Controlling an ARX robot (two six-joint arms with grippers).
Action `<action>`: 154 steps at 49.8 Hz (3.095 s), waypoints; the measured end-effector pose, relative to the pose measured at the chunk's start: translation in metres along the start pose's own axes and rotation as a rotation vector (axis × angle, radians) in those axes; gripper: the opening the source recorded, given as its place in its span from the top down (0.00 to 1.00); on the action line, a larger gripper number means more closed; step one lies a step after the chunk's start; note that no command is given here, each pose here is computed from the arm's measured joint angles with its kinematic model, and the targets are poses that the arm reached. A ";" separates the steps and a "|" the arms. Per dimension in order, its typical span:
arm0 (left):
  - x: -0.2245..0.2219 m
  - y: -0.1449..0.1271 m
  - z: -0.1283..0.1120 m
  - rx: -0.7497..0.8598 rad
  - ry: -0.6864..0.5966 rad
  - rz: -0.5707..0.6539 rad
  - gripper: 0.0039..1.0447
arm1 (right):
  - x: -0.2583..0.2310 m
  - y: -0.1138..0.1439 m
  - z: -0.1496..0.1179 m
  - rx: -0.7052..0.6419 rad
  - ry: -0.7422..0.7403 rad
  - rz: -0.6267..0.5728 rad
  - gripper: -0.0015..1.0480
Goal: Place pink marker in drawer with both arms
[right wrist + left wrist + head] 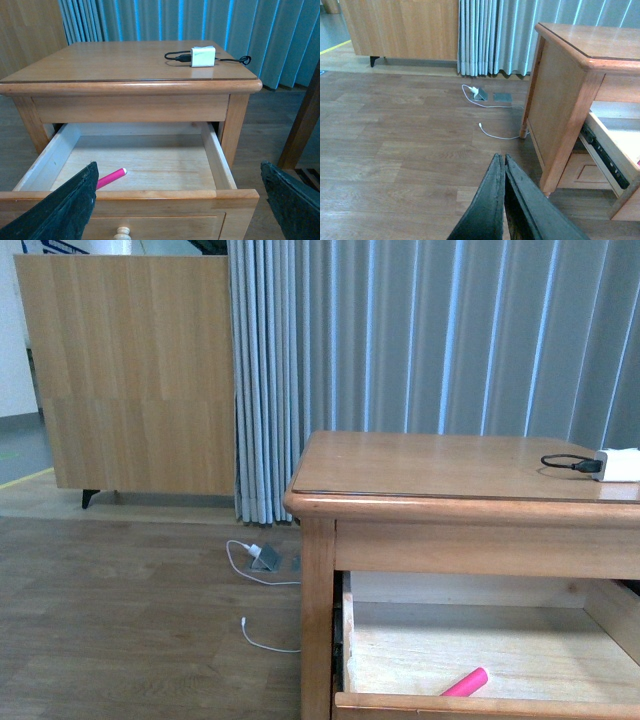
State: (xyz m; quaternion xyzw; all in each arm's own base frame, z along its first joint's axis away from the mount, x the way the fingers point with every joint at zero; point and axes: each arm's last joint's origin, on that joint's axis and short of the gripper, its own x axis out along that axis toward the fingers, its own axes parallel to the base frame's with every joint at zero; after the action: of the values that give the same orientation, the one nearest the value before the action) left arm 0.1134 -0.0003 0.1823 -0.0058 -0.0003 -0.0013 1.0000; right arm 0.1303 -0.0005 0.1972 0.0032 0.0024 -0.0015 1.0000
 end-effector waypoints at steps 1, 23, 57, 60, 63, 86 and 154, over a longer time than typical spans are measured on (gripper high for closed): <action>0.000 0.000 -0.001 0.003 0.000 0.000 0.96 | 0.000 0.000 0.000 0.000 0.000 0.000 0.08; -0.017 0.000 -0.011 0.005 -0.021 0.000 0.96 | 0.000 0.000 0.000 0.000 0.000 0.000 0.08; -0.017 0.000 -0.011 0.007 -0.018 0.001 0.05 | 0.051 0.022 -0.029 0.016 0.620 0.174 0.08; -0.017 0.000 -0.011 0.007 -0.018 0.000 0.06 | 0.066 0.028 -0.030 0.000 0.644 0.195 0.08; -0.017 0.000 -0.011 0.007 -0.018 0.000 0.06 | 0.083 0.035 -0.034 -0.027 0.663 0.190 0.08; -0.017 0.000 -0.011 0.007 -0.018 0.000 0.06 | 0.159 0.052 -0.068 -0.051 0.640 0.091 0.08; -0.017 0.000 -0.011 0.007 -0.019 0.000 0.06 | 0.298 0.043 -0.104 -0.055 0.378 -0.014 0.08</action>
State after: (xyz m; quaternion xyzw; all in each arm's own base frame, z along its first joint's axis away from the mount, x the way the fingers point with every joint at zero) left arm 0.0965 -0.0002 0.1712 -0.0024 -0.0098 -0.0012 0.9999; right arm 0.4284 0.0421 0.0920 -0.0242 0.1903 -0.0076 0.9814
